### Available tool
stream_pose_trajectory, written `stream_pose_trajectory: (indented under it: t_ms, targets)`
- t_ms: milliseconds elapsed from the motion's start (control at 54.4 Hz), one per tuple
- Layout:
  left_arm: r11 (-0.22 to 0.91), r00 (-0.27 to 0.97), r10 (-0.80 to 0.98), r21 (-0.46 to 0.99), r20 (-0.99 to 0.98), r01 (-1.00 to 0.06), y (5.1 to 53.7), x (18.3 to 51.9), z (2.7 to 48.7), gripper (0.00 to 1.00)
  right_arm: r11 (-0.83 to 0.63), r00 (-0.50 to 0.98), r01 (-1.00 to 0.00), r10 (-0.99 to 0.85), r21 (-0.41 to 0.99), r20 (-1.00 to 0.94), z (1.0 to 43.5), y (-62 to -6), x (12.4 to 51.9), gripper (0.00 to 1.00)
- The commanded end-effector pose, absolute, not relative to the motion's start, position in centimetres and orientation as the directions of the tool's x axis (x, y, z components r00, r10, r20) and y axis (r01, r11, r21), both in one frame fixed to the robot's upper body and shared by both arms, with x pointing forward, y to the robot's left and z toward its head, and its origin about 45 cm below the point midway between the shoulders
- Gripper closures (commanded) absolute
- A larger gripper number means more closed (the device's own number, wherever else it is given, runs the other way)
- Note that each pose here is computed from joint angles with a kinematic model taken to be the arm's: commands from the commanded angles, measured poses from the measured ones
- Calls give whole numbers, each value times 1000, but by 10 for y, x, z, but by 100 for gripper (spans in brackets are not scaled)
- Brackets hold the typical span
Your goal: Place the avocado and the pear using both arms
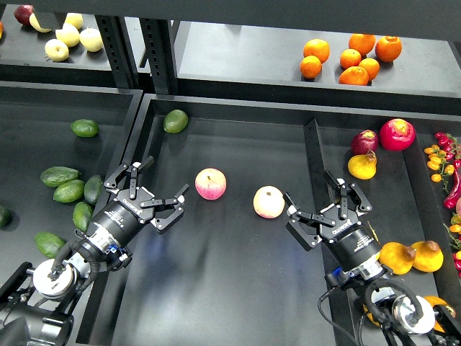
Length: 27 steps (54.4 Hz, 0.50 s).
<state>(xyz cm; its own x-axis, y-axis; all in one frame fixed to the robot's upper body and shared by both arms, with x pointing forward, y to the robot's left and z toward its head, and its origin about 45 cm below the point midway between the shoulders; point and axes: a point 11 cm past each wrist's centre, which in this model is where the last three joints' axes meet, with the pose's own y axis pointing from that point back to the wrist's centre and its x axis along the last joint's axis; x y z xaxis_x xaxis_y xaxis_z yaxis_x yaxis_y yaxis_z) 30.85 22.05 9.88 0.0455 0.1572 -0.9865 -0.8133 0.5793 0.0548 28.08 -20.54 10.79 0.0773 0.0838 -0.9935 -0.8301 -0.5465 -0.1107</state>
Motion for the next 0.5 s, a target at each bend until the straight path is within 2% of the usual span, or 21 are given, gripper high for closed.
stream_pose_trajectory:
  t_ms: [0,478]
  targets:
    - [575,45,157,54,-986,-816,221,309,99,1,-550,95,-825,88,-128,-992,114,-204,283,0]
    - [544,46,157,48,-987,-838,225,311,100,1,-568,147,-803,102,-178,-984,137,-195,295,0]
